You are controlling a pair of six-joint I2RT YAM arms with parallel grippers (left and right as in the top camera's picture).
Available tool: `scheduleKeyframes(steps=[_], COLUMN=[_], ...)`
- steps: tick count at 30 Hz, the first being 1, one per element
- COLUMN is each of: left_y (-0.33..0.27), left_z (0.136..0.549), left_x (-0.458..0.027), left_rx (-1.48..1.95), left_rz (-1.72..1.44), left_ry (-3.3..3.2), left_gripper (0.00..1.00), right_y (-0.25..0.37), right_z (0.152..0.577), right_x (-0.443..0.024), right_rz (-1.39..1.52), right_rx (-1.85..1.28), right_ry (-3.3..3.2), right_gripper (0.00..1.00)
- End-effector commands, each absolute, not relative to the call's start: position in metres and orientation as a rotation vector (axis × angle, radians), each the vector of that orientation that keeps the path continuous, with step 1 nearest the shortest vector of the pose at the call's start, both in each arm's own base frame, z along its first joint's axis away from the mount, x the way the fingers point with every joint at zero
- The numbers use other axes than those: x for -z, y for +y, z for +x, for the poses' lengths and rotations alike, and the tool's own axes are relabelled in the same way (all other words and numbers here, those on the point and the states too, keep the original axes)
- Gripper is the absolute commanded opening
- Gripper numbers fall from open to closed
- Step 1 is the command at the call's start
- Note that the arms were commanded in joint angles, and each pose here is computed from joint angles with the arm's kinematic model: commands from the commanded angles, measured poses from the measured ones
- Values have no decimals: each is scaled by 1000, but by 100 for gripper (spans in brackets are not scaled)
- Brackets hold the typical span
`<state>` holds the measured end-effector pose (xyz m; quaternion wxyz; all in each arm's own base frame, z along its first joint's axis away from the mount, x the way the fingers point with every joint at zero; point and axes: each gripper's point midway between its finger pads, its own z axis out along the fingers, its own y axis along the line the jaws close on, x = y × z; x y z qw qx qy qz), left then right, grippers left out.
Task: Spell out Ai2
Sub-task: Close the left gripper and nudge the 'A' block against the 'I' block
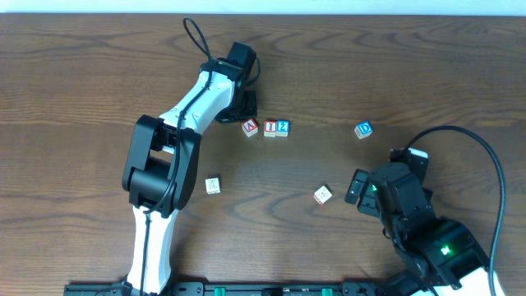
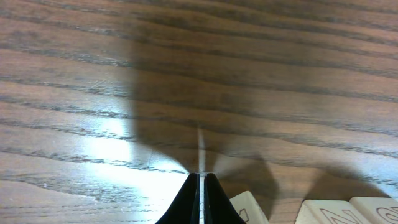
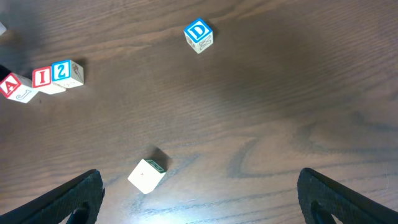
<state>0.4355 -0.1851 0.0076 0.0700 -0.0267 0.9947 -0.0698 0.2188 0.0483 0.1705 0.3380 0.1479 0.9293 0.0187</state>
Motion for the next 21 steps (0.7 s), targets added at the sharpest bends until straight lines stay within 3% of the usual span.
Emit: scheduleKeyframes(steps=[1, 21], left_y=[-189, -207], left_z=[439, 437], left_x=[-8, -11], left_rx=[227, 360], left_rz=[-60, 63], left_ry=[2987, 2982], left_gripper=[6, 6], right_y=[48, 48], right_z=[218, 218], right_x=[-170, -170], right_rz=[393, 393], right_rx=[-46, -46], right_ry=[2416, 2416], right_gripper=[99, 99])
